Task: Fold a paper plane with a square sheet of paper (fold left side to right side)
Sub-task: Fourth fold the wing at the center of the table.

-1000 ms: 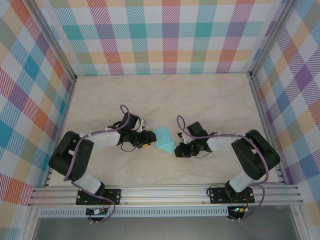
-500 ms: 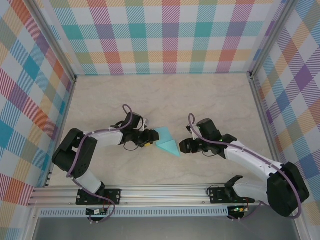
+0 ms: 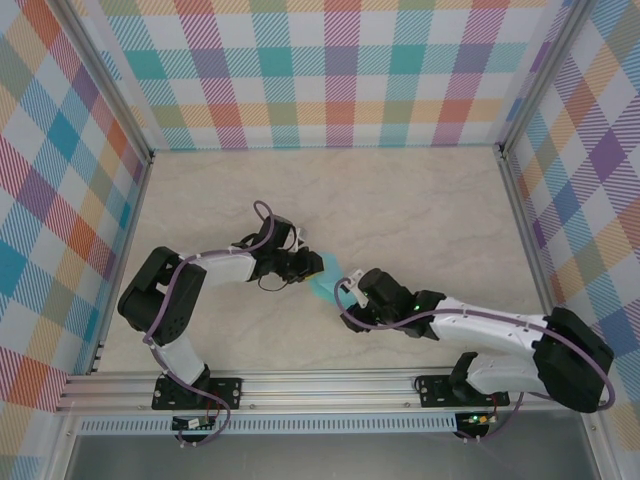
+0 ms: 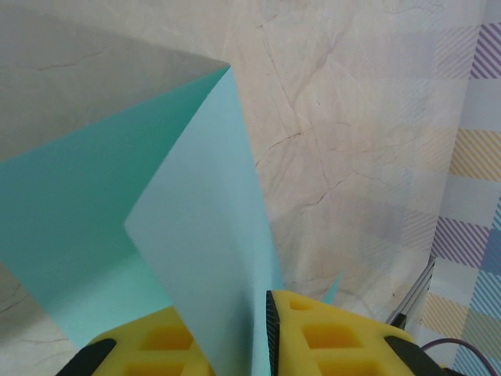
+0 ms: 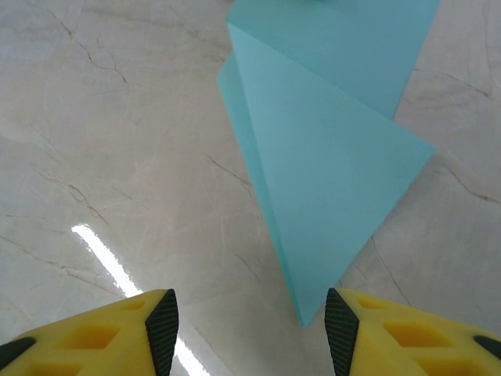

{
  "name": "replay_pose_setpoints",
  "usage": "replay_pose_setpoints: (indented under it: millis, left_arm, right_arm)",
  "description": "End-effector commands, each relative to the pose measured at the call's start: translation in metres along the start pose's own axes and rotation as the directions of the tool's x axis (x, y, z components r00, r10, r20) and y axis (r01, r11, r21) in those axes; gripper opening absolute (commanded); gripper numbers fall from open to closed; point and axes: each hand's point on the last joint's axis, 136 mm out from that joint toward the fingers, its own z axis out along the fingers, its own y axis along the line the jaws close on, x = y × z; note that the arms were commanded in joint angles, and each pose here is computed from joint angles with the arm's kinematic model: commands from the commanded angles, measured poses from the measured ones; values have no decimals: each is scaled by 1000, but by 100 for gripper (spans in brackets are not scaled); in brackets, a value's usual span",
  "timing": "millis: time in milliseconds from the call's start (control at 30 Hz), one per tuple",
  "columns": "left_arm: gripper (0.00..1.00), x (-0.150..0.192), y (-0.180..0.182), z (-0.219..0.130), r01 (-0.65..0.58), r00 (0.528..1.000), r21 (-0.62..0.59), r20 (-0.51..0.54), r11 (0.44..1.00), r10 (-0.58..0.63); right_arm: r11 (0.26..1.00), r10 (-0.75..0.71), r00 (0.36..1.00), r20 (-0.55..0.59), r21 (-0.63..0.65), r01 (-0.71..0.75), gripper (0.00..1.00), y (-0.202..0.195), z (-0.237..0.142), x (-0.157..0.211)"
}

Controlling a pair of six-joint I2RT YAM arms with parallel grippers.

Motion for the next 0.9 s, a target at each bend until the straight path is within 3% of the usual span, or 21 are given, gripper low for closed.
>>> replay_pose_setpoints:
  millis: [0,500,700,867]
  left_arm:
    - [21,-3,-13,2,-3,1000,28,3,1000,3]
    - [21,-4,-19,-3,-16,1000,22,-7,1000,17]
    - [24,-6,-21,-6,-25,1000,15,-4,1000,25]
    - [31,-9,-22,-16,-51,999,-13,9,999,52]
  right_arm:
    - [991,-101,993,62,97,94,55,-8,14,-17]
    - [975,-135,991,12,182,131,49,-14,52,-26]
    - [973,-137,991,5,187,133,40,-15,52,-25]
    - [974,-126,992,-18,185,127,30,-16,54,-15]
